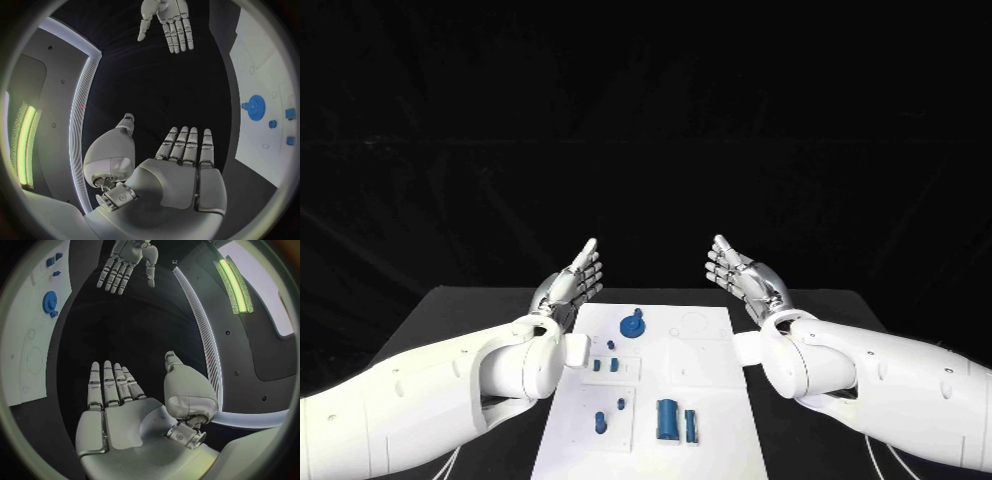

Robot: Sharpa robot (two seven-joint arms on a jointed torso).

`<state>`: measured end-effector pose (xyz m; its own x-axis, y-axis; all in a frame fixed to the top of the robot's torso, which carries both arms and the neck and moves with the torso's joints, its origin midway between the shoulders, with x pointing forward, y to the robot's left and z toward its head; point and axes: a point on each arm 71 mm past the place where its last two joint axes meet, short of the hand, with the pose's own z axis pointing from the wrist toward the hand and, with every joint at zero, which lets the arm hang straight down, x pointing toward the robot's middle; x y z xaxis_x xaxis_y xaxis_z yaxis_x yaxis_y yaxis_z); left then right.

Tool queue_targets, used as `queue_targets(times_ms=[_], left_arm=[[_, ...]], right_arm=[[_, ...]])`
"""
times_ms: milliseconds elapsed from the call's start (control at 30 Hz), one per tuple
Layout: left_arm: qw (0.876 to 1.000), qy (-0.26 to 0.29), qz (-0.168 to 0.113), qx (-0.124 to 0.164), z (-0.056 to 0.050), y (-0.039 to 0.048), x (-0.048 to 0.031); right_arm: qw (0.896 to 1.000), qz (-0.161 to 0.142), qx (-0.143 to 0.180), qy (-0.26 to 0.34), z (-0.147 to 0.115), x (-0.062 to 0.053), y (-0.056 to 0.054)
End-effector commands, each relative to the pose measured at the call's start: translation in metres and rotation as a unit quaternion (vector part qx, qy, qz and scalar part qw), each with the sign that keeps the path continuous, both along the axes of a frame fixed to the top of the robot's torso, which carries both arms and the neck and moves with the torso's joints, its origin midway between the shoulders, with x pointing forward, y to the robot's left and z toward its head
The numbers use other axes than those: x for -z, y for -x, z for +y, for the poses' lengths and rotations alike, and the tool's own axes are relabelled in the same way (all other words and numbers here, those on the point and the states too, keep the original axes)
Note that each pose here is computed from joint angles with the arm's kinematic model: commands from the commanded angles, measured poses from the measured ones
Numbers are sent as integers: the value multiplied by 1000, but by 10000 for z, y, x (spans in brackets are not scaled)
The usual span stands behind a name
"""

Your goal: Assemble the parts on the task board

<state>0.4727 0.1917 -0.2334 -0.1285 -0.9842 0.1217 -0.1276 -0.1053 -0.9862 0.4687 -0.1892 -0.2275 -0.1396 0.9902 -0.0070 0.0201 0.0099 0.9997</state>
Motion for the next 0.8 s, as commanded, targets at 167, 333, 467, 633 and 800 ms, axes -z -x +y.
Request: queue_targets(times_ms=[167,333,467,633,800], left_arm=[[995,-51,-60,-59,9,106,-91],[995,-52,-60,-60,8,109,-92],[995,-52,-60,-60,8,109,-92],[995,-52,-60,-60,8,109,-92],[995,-52,-60,-60,8,109,-92]], right_arm=[[998,-10,61,-9,-32,-33,69],[998,-10,61,-9,-32,-33,69],[998,-10,61,-9,-32,-33,69],[998,-10,61,-9,-32,-33,69],[998,-10,61,-9,-32,-33,69]])
